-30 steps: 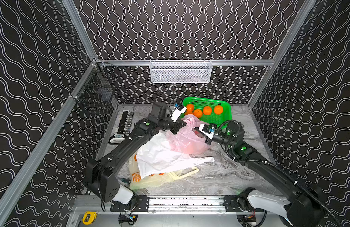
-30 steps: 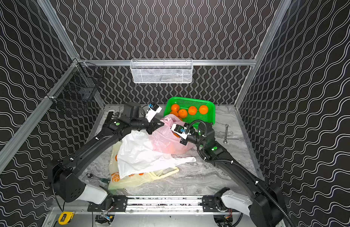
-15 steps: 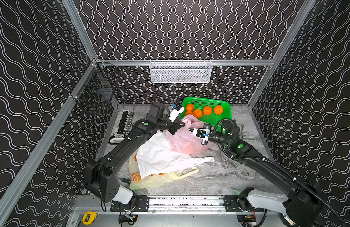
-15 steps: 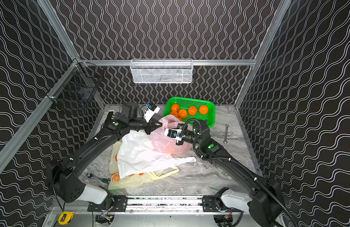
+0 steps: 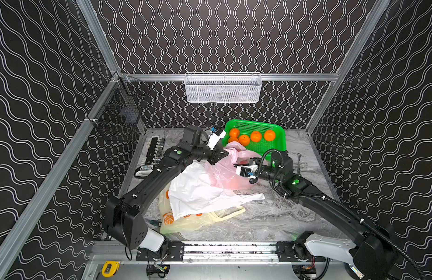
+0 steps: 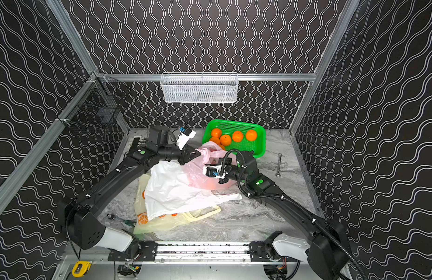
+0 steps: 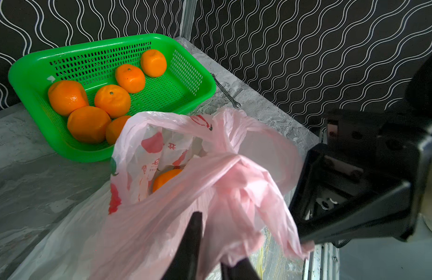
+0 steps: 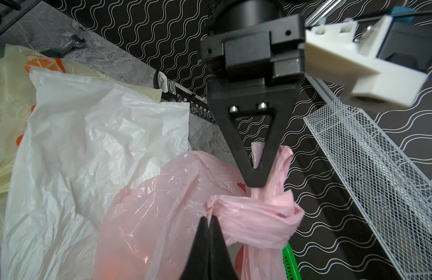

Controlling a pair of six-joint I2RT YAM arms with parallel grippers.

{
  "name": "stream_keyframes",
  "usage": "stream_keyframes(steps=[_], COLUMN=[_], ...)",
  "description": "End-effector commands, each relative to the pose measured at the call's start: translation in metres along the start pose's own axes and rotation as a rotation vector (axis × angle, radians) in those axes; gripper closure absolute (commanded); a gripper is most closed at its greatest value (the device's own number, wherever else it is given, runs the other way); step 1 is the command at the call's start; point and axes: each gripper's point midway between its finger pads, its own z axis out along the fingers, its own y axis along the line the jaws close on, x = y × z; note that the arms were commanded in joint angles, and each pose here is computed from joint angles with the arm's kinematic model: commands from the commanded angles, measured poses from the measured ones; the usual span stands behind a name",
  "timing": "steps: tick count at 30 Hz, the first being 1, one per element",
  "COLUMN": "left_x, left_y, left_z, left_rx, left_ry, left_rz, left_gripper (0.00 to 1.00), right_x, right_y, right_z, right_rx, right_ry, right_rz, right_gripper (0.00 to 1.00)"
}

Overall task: Place the oranges into plastic bags & tie knots
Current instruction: Tie the plastic bag at the center of the board.

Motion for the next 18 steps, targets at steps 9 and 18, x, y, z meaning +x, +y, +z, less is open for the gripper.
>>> stream_keyframes(steps=[9, 18], left_x=[-0.02, -0.048], left_y=[0.011, 0.004], left_z=[-0.025, -0.014], left_rx=[-0.04, 0.079], left_ry=[0.01, 0.094], left_rz=[0.004, 0.097], left_gripper=[0.51, 0.14], right_x=[0.006, 0.005], right_y=[0.008, 0.011], right_z=[-0.002, -0.003], right_rx=[-0.002, -0.006], right_ry=[0.005, -0.003], right_rz=[-0.043, -0.052], right_gripper=[1.0, 1.0])
